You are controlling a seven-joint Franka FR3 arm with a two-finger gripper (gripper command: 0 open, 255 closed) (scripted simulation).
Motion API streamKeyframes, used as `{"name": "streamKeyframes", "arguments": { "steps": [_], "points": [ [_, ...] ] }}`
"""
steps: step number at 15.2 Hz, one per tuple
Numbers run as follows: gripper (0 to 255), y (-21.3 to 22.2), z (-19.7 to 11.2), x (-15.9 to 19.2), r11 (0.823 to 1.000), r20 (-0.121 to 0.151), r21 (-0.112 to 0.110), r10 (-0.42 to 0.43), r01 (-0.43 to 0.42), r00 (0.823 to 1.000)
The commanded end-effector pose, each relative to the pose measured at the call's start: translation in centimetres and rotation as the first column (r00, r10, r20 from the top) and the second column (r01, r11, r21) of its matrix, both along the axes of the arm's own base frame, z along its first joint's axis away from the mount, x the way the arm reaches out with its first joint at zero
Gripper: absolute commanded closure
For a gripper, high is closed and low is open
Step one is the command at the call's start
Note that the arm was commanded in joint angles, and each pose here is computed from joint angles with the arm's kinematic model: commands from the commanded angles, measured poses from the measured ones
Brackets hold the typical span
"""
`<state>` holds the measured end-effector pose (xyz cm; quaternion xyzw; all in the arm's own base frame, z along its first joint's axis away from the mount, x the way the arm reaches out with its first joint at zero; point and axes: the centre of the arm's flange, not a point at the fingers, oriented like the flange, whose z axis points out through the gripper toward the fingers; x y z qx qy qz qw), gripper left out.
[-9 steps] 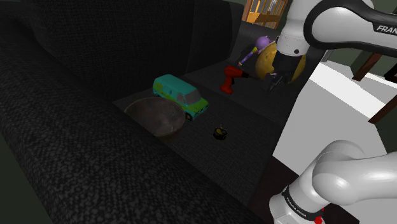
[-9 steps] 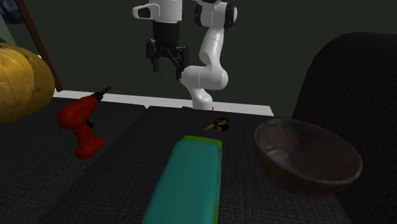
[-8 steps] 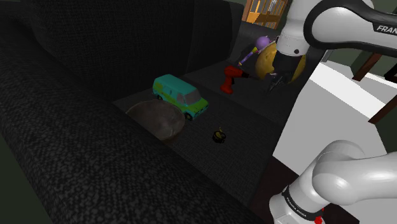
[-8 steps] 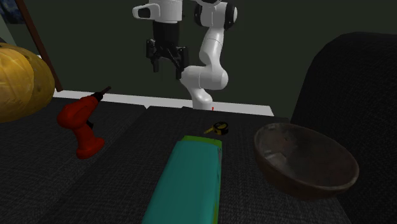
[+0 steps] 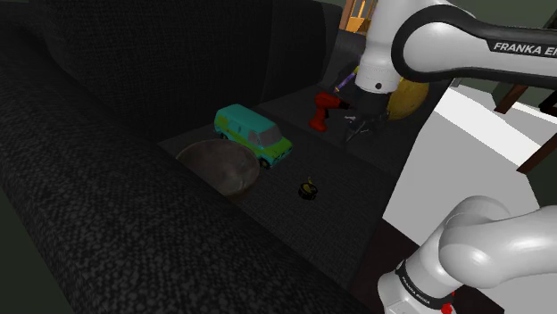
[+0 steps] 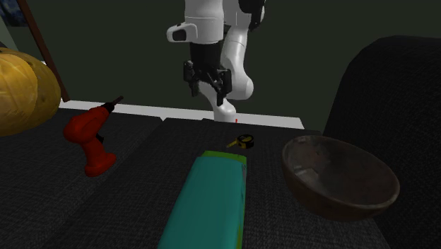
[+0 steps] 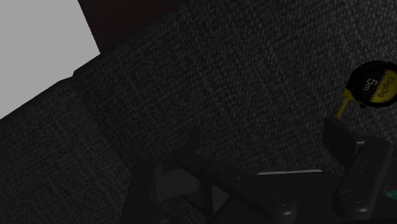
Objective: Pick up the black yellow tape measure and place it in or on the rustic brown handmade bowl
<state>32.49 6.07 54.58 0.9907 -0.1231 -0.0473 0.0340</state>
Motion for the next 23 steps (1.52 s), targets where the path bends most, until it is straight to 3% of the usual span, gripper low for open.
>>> {"name": "streamKeyframes", "arguments": {
  "steps": [1, 9, 17, 23],
  "points": [
    [0, 2.1, -1.3, 1.0, 0.999, -0.013, 0.018, -0.04, 0.04, 0.999],
    [0, 9.9, -5.3, 5.4, 0.979, -0.067, 0.077, -0.185, 0.19, 0.98],
    [0, 10.3, -9.3, 4.9, 0.978, -0.069, 0.079, -0.189, 0.194, 0.98],
    [0, 10.3, -9.3, 4.9, 0.978, -0.069, 0.079, -0.189, 0.194, 0.98]
  ]
}}
